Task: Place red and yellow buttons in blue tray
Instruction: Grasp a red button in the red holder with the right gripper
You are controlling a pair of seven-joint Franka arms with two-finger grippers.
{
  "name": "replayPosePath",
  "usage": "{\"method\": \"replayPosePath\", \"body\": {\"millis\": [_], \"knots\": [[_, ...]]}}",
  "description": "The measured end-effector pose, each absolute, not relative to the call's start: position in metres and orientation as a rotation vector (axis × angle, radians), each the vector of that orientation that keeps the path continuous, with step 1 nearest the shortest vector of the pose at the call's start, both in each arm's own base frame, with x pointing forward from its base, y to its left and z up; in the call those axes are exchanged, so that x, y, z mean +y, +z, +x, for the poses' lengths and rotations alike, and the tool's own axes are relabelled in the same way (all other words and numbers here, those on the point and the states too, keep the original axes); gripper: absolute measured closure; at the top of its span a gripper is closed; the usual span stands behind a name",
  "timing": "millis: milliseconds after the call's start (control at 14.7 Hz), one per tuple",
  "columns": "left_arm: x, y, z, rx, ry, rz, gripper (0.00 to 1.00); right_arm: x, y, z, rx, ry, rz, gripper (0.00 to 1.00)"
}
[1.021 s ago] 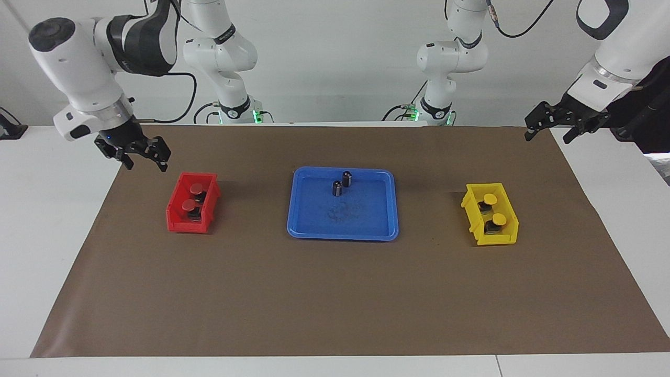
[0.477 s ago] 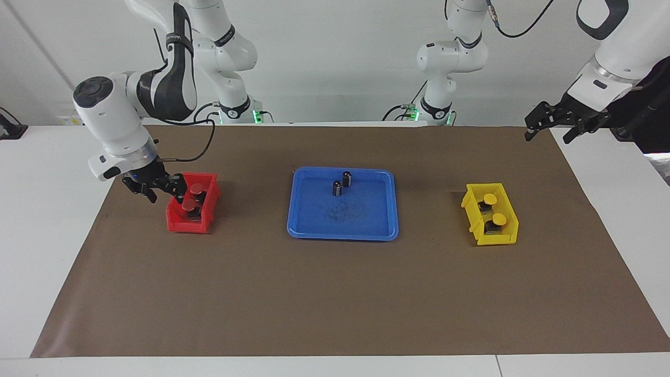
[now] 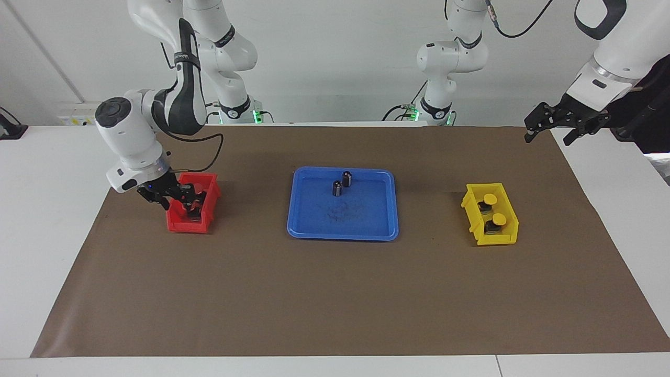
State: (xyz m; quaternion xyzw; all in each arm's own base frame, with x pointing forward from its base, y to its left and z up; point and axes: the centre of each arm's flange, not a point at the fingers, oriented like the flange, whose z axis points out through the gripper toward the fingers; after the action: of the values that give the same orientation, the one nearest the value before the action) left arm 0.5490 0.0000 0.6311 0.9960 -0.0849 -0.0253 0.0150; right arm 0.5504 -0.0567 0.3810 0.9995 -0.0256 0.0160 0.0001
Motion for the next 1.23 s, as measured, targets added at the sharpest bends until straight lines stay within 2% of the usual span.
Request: {"method": "replayPosePath", "body": {"millis": [409, 1226], "knots": [[0.002, 0.625, 0.55, -0.417, -0.074, 3.08, 0.0, -0.037, 0.372, 0.548, -0.016, 0.071, 3.142, 0.38], [0.019, 0.621, 0.549, -0.389, -0.081, 3.081, 0.0, -0.047, 0.358, 0.534, -0.003, 0.05, 3.143, 0.4]]}}
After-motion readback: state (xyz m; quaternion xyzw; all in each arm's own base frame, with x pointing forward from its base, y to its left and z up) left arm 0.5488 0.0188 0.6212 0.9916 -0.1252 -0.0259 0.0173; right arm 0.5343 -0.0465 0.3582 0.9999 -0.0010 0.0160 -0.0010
